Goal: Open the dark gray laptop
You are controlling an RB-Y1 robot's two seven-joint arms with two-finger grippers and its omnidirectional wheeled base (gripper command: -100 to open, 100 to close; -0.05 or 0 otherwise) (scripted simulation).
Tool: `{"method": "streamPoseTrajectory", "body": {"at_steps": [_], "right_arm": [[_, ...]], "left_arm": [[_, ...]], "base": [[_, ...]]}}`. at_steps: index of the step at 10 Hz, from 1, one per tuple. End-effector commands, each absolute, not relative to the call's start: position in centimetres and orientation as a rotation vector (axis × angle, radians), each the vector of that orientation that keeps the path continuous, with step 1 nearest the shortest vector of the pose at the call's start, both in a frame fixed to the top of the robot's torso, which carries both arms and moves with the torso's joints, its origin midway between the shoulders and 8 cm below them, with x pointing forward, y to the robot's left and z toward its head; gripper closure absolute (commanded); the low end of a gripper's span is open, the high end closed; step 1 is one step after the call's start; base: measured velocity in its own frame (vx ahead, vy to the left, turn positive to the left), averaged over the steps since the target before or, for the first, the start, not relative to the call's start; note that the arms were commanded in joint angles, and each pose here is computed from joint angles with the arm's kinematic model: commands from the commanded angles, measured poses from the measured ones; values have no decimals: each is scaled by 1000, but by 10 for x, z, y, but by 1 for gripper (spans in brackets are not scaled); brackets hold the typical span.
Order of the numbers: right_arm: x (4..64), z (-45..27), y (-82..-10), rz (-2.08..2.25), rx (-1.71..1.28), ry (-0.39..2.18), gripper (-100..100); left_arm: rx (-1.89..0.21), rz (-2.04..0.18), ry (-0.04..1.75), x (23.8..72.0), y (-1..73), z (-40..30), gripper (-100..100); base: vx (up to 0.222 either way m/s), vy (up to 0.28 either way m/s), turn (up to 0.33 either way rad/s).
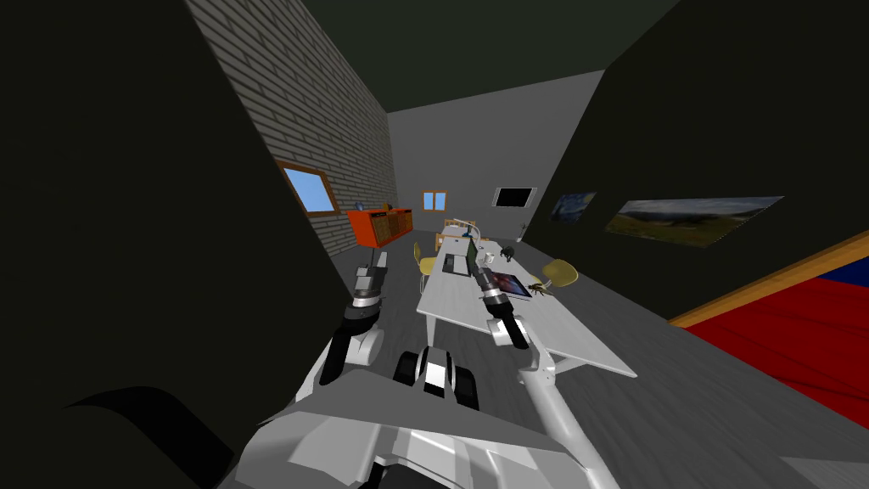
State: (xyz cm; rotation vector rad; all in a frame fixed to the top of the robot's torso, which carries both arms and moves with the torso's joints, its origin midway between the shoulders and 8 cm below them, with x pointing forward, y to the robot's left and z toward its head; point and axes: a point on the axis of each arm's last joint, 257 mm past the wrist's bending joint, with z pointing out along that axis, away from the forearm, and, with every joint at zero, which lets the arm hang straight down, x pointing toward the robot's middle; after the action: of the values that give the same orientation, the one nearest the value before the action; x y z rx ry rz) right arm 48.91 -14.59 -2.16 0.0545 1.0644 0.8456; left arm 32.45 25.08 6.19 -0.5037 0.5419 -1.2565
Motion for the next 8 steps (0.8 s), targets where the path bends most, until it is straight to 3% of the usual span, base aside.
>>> {"method": "streamPoseTrajectory", "body": {"at_steps": [1, 8], "right_arm": [[509, -30, -134, 749, -39, 1098, -100], [555, -60, -121, 506, -256, 1181, -100]], "left_arm": [[-504, -1256, 542, 324, 251, 62, 0], [-504, -1256, 542, 324, 251, 62, 0]], "base": [[7, 9, -5], [8, 6, -3]]}}
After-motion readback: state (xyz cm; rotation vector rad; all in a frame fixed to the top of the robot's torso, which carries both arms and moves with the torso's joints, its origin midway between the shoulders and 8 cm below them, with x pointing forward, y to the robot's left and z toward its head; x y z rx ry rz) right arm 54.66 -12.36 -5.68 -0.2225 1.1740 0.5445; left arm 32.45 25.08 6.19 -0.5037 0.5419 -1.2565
